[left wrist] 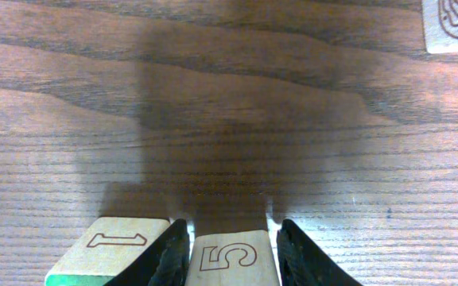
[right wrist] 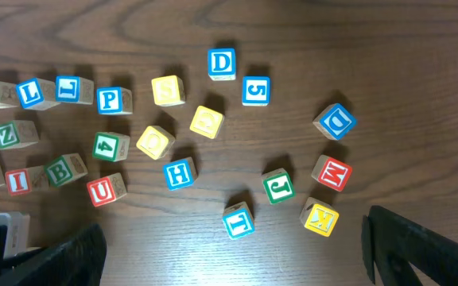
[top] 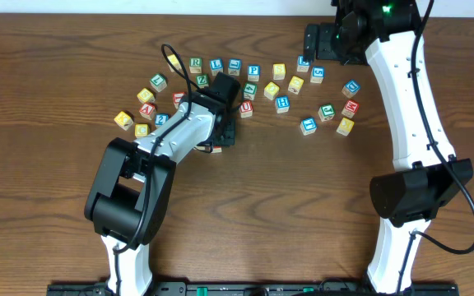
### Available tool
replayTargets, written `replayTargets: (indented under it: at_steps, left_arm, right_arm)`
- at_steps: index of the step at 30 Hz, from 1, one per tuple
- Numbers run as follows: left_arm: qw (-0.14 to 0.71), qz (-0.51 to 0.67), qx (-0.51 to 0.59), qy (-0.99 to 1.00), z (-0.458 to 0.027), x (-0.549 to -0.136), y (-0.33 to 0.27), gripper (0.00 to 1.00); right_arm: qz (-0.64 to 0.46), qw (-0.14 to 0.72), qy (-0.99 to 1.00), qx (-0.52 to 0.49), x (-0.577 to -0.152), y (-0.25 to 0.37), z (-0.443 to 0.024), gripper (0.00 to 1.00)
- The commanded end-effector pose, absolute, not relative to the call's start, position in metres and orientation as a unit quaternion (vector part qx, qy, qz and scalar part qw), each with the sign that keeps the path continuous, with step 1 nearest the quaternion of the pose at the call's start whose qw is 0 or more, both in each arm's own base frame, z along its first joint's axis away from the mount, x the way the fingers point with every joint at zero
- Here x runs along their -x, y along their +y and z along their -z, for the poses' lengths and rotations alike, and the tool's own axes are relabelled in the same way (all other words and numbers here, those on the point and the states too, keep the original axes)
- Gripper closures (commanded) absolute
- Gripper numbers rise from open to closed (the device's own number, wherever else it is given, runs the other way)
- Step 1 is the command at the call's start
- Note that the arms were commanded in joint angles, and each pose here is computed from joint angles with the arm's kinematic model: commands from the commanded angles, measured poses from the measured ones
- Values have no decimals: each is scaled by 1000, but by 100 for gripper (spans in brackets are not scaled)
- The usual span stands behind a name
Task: Spell out NEURIPS
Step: 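Carry the red E block forward and set it right of the N, then open the left gripper and raise it back to the left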
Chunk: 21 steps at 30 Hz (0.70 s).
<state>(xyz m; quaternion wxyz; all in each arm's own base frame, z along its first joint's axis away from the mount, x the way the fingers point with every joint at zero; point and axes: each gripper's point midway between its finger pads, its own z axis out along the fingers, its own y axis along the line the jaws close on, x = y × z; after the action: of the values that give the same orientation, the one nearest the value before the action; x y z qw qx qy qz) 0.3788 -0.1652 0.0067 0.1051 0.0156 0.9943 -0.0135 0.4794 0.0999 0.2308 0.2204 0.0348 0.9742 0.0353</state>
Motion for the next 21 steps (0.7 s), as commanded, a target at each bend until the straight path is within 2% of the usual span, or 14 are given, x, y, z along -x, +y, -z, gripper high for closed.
replayTargets:
  at_steps: [1,21]
  left_arm:
    - [103,4,-23,994,-2,-379,-161,64]
    - [152,21,-45,987,-39,-412,-175,64]
  right_arm:
    - [-30,217,975,-38,-480,100,-227,1]
    - [-30,217,975,-38,-480,100,-227,1]
